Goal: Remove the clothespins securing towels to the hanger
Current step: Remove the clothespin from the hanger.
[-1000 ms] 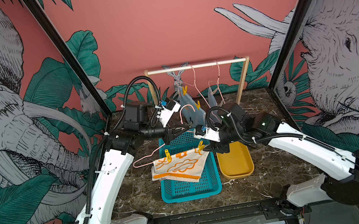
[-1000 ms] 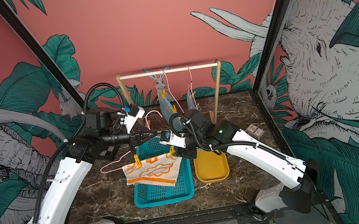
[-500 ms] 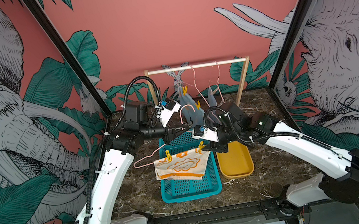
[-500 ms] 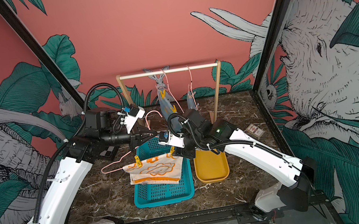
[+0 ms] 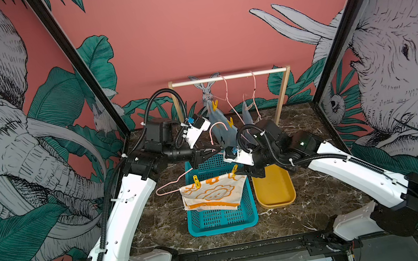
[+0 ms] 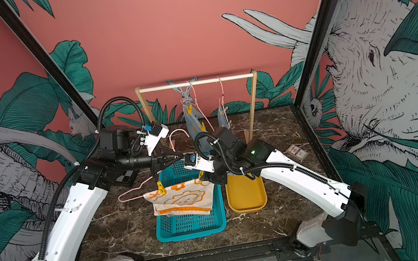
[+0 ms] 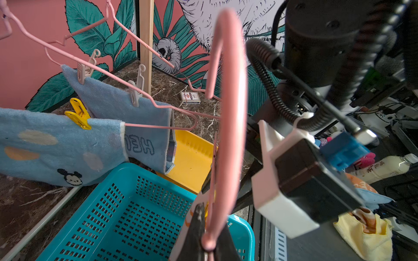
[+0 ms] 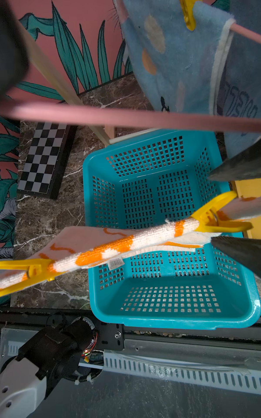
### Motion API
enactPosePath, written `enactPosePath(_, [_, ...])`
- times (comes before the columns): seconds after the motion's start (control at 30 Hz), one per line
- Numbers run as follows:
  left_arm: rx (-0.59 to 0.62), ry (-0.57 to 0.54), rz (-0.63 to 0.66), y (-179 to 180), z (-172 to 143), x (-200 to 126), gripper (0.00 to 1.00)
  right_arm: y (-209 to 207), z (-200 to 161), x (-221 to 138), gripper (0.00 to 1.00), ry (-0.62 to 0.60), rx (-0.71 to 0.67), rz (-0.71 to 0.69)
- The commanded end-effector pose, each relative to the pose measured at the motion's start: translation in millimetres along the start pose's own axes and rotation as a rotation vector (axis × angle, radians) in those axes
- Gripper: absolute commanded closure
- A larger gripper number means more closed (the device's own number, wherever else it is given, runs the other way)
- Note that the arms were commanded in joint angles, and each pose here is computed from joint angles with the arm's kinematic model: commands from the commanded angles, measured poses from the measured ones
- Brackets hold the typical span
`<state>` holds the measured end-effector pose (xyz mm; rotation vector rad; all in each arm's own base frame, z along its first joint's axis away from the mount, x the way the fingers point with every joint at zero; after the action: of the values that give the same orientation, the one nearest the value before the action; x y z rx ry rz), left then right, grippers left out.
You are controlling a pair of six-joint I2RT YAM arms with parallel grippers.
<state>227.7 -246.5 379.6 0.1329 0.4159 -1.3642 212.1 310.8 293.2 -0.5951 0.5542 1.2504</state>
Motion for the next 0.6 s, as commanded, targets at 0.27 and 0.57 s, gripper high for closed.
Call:
enactPosePath(0.27, [0.019, -0.019, -0.025, -4.7, 3.3, -1.7, 1.00, 1.4, 12.3, -5.6, 0.71, -0.035, -0.035, 0.006])
enactPosePath(0.57, [0.017, -0.015, -0.017, -2.7, 2.1, -1.1, 1.00, 2.6, 13.4, -8.2, 0.92, -0.040, -0.035, 0.011])
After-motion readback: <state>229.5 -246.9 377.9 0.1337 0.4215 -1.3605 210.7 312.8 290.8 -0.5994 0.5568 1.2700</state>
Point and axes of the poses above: each gripper's point midway between its finger pads, its own x axis out along the fingers, its own y axis along the line the jaws close on, z = x × y, the point moved 1 cm from there along -x, back along the fingers, and after that the axes turned 7 degrees about x, right-handed, at the moved point
